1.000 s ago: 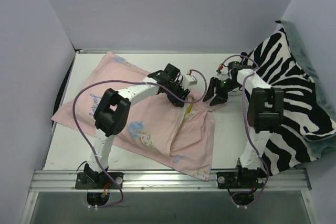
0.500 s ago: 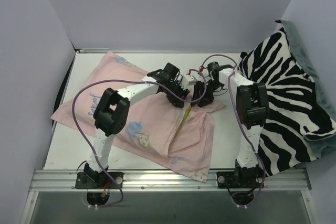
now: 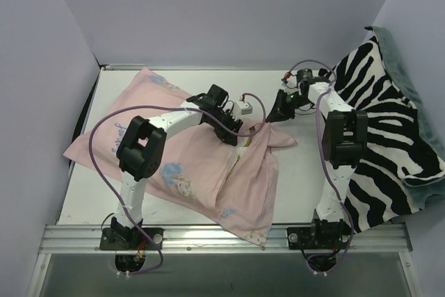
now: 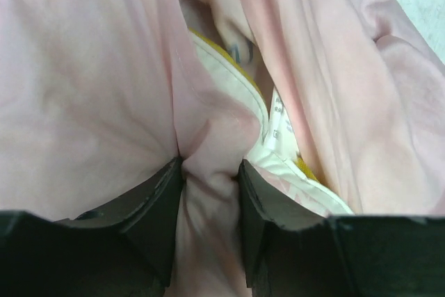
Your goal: Put the pillow into the pillowcase
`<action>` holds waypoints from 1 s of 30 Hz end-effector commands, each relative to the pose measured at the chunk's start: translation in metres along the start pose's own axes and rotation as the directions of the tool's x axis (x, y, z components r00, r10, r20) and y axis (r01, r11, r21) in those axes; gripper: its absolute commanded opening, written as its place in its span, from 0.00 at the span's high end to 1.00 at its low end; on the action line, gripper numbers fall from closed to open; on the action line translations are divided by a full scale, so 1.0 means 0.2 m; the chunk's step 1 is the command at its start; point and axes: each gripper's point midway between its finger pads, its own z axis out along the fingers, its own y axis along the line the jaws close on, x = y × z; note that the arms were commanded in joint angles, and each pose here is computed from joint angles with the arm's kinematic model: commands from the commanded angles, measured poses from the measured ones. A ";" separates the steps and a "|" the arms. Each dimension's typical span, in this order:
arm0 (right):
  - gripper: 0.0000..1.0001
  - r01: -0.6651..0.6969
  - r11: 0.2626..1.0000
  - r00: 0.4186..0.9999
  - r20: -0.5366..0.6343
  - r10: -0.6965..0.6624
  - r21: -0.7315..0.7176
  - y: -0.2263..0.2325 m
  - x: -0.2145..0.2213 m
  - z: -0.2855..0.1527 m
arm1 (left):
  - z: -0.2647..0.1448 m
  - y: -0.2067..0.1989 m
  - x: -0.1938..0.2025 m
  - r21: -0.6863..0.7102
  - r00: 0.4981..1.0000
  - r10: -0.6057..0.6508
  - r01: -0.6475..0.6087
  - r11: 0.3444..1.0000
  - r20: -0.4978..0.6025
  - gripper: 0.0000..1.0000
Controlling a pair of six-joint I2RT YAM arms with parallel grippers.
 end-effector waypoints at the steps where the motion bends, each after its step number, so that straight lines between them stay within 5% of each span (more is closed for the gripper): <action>1: 1.00 -0.008 0.976 0.990 0.135 0.038 -0.217 0.24 -0.22 -0.22 | -0.02 -0.08 0.18 0.059 0.993 -0.046 0.053 0.997 -0.104 0.56; 6: 1.00 0.046 0.908 0.998 0.065 -0.020 -0.417 0.58 -0.07 -0.21 | 0.00 -0.09 0.12 0.071 0.992 -0.093 0.099 0.993 -0.082 0.56; 13: 1.00 0.068 0.901 0.997 -0.008 -0.079 -0.428 0.64 0.12 -0.15 | -0.07 0.13 -0.40 0.035 0.949 -0.230 0.228 0.973 0.217 0.57; 16: 1.00 0.134 0.913 0.991 0.069 -0.117 -0.385 0.61 -0.04 -0.17 | -0.20 0.25 -0.60 -0.033 0.924 -0.176 0.199 0.979 0.340 0.50; 18: 1.00 0.131 0.939 0.990 0.084 -0.110 -0.318 0.50 -0.14 -0.13 | -0.33 0.31 -0.66 -0.055 0.902 -0.172 0.210 0.976 0.396 0.32; 21: 1.00 0.166 0.946 0.981 0.146 -0.129 -0.277 0.50 -0.27 -0.15 | -0.52 0.34 -0.64 -0.085 0.889 -0.160 0.216 0.973 0.428 0.18; 24: 1.00 0.178 0.932 0.981 0.136 -0.142 -0.315 0.57 -0.27 -0.14 | -0.73 0.29 -0.58 -0.110 0.890 -0.134 0.200 0.974 0.435 0.15; 30: 1.00 0.231 0.918 0.961 0.223 -0.163 -0.323 0.68 -0.40 -0.15 | -0.96 0.18 -0.12 -0.197 0.961 -0.056 0.112 0.974 0.272 0.14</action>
